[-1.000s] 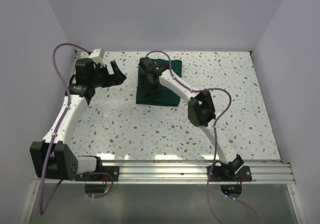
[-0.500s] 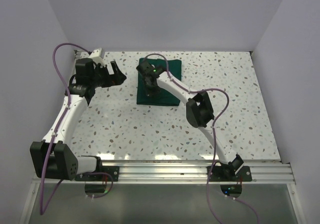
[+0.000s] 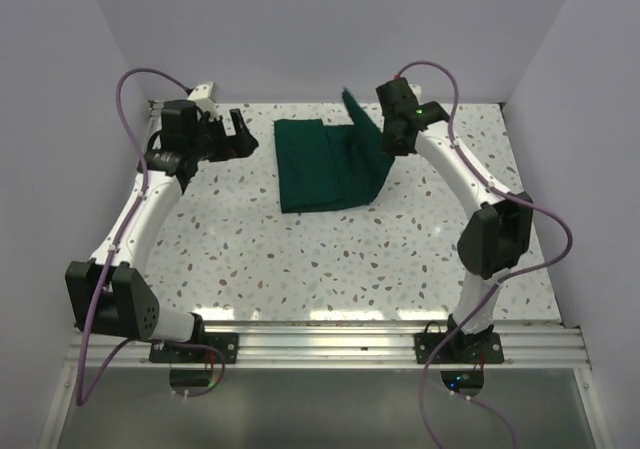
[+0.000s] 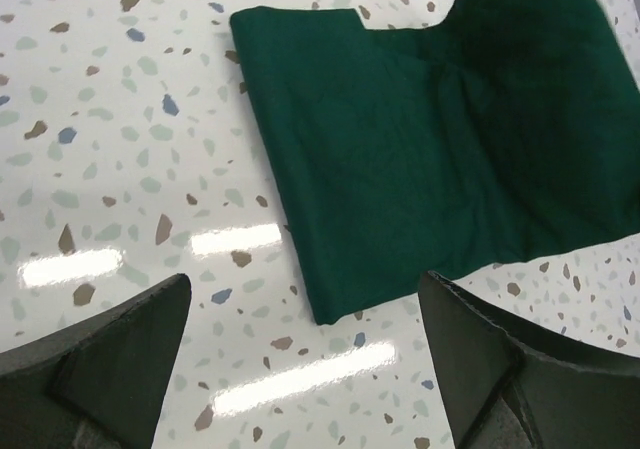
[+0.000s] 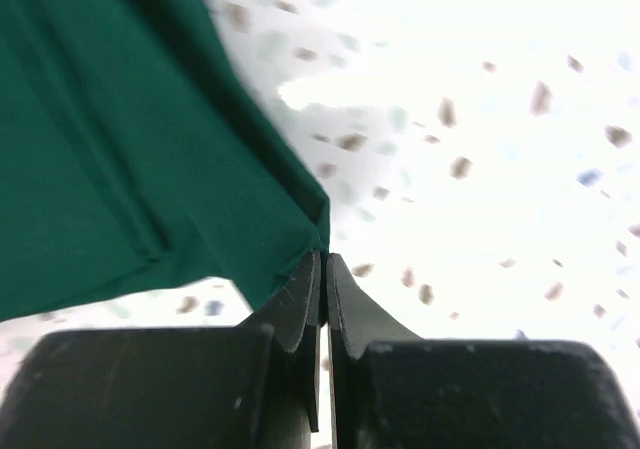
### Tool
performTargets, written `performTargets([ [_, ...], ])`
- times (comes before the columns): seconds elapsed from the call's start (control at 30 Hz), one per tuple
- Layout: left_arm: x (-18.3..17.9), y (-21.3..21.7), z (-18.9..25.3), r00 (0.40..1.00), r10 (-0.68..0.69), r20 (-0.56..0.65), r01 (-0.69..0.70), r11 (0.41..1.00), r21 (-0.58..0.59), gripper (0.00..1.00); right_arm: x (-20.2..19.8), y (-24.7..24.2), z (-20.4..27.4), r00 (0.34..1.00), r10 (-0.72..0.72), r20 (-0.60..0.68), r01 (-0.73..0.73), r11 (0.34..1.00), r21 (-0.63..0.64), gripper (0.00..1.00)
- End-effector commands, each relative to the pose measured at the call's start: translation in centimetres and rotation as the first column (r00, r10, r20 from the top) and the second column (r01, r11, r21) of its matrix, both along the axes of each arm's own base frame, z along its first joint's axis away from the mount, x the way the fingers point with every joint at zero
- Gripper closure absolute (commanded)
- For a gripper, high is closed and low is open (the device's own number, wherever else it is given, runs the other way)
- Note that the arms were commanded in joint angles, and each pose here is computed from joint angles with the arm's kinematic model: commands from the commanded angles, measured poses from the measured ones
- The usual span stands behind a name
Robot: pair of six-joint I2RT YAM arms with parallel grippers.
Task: Open and lay out the surgical kit
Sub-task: Open the surgical kit at the center of the board.
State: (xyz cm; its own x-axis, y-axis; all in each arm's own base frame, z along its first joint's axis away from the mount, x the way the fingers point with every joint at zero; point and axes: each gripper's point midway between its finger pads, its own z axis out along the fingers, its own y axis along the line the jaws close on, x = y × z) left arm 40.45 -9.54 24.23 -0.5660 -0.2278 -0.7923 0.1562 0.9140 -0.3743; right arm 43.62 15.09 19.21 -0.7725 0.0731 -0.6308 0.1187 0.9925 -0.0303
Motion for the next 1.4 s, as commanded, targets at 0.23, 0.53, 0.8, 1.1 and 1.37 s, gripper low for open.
performTargets([
  [0.23,3.1,-10.8,-2.2,0.985,-0.152,-0.077,0.160,0.981,0.112,0.00,-6.3,-9.4,-8.9,0.949,-0.225,-0.222,0.176,0.959,-0.221,0.29],
  [0.53,3.4,-18.7,-9.5,0.958,-0.175,-0.226,0.228,0.944,0.240,0.00,-8.5,-15.4,-7.9,0.907,-0.378,-0.189,0.308,0.898,-0.315,0.02],
  [0.8,1.7,-19.7,-16.6,0.942,-0.094,-0.321,0.227,0.886,0.405,0.00,-7.4,-15.2,-2.6,0.934,-0.344,-0.099,0.311,0.916,-0.255,0.02],
  [1.1,1.2,-19.8,-22.3,0.916,-0.040,-0.400,0.245,0.845,0.476,0.28,-8.1,-14.8,-2.3,0.938,-0.322,-0.126,0.286,0.927,-0.242,0.02],
  [1.37,1.7,-20.4,-22.2,0.914,-0.044,-0.403,0.251,0.841,0.479,0.78,-7.8,-14.4,-2.8,0.940,-0.309,-0.147,0.271,0.934,-0.231,0.02],
])
